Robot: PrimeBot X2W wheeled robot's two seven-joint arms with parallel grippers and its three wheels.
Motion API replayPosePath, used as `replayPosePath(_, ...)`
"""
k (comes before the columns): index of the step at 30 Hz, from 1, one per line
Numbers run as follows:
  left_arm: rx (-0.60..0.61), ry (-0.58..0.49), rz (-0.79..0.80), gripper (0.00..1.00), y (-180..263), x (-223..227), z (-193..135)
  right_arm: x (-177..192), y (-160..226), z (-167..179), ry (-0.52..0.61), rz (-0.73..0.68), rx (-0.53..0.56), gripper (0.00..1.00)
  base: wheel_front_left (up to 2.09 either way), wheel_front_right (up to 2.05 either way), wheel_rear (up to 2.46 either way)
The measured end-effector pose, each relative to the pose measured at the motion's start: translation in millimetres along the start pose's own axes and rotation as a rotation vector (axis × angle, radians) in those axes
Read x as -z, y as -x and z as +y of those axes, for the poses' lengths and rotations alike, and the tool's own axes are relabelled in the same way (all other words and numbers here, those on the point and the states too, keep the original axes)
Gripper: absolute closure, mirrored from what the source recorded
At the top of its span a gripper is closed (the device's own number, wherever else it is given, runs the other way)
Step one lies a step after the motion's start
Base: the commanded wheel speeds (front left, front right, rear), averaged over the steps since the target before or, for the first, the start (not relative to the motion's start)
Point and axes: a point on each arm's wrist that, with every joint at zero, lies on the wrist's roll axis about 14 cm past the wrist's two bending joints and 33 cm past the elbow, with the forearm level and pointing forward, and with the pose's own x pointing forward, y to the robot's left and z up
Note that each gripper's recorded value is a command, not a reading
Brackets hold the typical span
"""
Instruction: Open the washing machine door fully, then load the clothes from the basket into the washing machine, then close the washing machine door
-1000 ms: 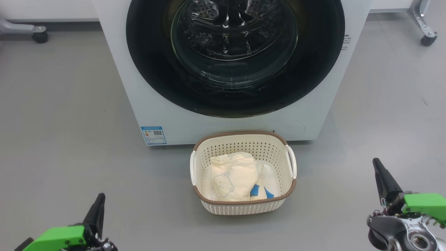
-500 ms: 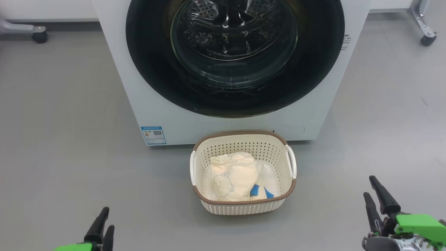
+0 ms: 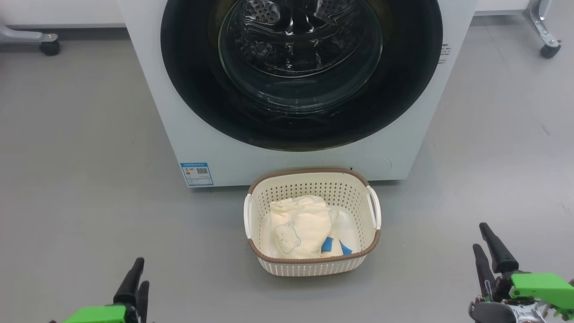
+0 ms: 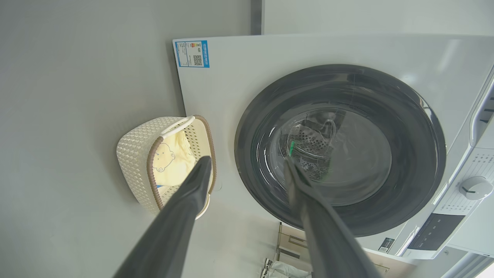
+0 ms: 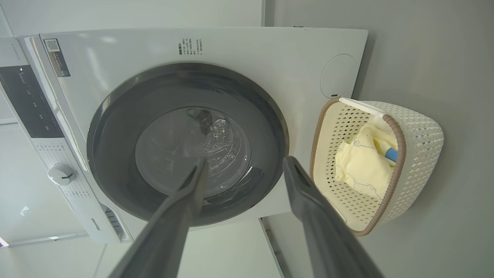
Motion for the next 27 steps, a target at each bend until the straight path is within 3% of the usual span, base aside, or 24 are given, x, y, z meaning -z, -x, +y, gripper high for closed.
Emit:
replayPosePath(10, 0.017, -0.132, 0.009, 0.00, -6, 5, -8, -8, -5, 8, 0.128, -0.026, -0.015, 0.00, 0.00, 0.00, 0.00)
replayPosePath(27, 0.033, -0.464, -0.001, 0.00, -11, 7, -18, -20, -7, 15, 0.525, -0.065, -0.016, 0.00, 0.00, 0.00, 0.00)
